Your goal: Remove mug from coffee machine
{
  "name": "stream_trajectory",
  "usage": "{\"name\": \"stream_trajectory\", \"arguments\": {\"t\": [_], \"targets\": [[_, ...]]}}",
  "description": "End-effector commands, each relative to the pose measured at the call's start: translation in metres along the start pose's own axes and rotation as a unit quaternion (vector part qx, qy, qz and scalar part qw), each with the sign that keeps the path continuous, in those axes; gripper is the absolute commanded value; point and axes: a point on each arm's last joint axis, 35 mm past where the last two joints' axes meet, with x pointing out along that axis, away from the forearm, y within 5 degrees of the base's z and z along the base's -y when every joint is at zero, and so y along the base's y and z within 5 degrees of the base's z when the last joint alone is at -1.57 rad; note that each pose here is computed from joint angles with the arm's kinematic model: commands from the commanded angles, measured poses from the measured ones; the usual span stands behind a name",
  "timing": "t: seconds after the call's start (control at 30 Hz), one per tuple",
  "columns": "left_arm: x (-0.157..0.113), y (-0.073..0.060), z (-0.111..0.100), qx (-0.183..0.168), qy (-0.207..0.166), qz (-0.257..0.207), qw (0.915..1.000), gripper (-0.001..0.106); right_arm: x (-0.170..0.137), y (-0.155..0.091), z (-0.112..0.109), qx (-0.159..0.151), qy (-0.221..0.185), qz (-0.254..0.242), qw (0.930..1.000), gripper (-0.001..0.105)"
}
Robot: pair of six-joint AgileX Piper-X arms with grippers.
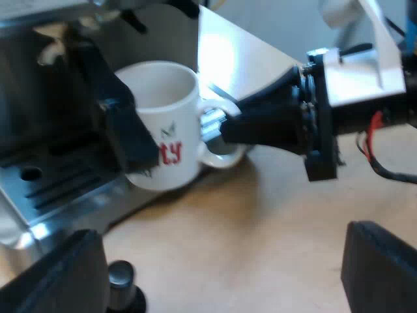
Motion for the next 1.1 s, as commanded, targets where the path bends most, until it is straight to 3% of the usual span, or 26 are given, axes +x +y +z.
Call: {"name": "stream_trajectory", "arguments": {"t": [0.03,0.4,0.77,0.93,1.1], "targets": [[-0.001,-0.002,0.001,-0.001,0.003,-0.021,0.9998,0.079,-0.007,-0.003,0.013,0.000,-0.037,-0.005,0.9993,0.000],[-0.001,-0.004,0.000,0.002,0.009,-0.045,0.9989,0.079,-0.021,-0.009,0.023,0.006,-0.061,-0.027,0.9977,0.000],[0.002,-0.009,-0.001,0.019,0.017,-0.054,0.9982,0.079,-0.031,-0.010,0.019,0.001,-0.030,-0.029,0.9991,0.000],[0.003,-0.007,-0.003,0.034,0.015,-0.050,0.9980,0.079,-0.040,-0.013,0.020,0.000,-0.027,-0.030,0.9992,0.000],[0.011,-0.001,-0.017,0.024,0.034,-0.058,0.9975,0.079,-0.048,-0.015,0.020,-0.001,-0.018,-0.034,0.9992,0.000]]}}
